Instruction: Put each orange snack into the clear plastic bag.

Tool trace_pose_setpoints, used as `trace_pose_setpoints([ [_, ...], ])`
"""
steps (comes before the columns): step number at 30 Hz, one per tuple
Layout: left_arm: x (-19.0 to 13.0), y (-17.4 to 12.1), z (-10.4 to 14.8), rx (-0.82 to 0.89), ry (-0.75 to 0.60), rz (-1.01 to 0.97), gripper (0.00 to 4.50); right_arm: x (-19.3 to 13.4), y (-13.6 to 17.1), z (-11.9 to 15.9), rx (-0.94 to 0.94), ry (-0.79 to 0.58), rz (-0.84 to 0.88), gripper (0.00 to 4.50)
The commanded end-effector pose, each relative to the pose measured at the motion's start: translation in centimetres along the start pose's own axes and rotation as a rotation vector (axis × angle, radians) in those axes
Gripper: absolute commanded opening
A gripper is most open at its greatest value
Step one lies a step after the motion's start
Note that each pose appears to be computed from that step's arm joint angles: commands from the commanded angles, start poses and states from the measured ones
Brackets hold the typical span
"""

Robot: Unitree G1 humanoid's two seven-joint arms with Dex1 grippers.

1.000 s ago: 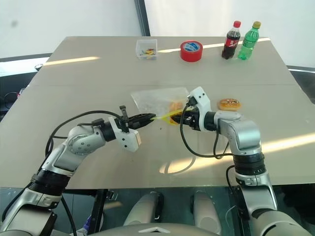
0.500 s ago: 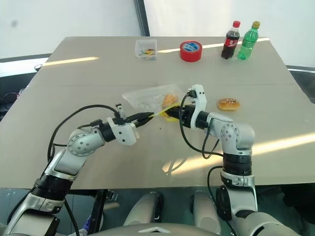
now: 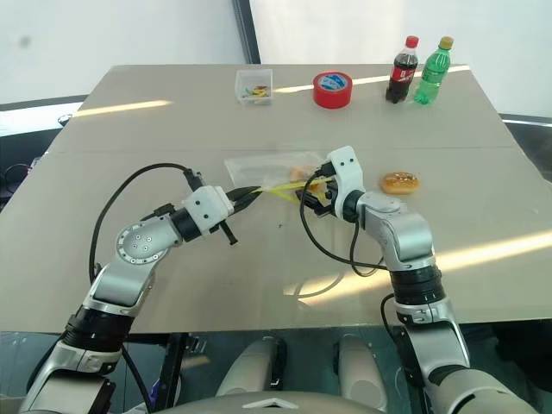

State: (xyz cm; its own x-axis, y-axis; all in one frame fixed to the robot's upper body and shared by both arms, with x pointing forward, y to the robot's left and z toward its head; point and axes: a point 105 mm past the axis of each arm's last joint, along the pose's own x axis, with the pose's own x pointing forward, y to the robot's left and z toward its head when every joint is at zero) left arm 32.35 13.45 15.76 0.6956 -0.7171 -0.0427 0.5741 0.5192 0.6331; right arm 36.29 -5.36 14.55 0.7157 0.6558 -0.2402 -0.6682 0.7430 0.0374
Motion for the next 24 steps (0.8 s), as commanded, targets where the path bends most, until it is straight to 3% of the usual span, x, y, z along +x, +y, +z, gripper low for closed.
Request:
trace_pose_setpoints([
  [1,-0.4,2.5,1.0,-0.038,-0.019,0.1,0.0,-2.0,1.6,2.8,-0.104,-0.115,0.112,4.31],
  [3,-0.3,3.1,0.7,-0.056,0.01,0.124,0.0,-3.5,2.5,3.6,-0.191,-0.154,0.181,4.31],
  [7,-0.1,4.1,0.3,-0.068,0.037,0.179,0.0,-6.0,1.6,4.4,-0.346,-0.192,0.163,4.41],
  [9,0.0,4.3,0.6,-0.076,0.03,0.186,0.0,-6.9,-1.0,4.9,-0.394,-0.195,0.02,4.41],
  [11,0.2,4.4,0.9,-0.075,0.023,0.192,0.0,-8.3,-6.6,4.2,-0.531,-0.105,-0.268,4.41],
  [14,0.4,4.4,1.1,-0.08,0.019,0.195,0.0,-9.9,-10.2,1.4,-0.845,0.09,-0.343,4.41],
  [18,0.5,4.1,1.2,-0.075,0.014,0.183,0.0,-11.3,-14.5,-0.6,-0.903,0.199,-0.379,4.41],
  [24,0.4,4.1,1.3,-0.078,0.011,0.184,0.0,-10.9,-16.5,-2.0,-0.805,0.21,-0.277,4.41],
])
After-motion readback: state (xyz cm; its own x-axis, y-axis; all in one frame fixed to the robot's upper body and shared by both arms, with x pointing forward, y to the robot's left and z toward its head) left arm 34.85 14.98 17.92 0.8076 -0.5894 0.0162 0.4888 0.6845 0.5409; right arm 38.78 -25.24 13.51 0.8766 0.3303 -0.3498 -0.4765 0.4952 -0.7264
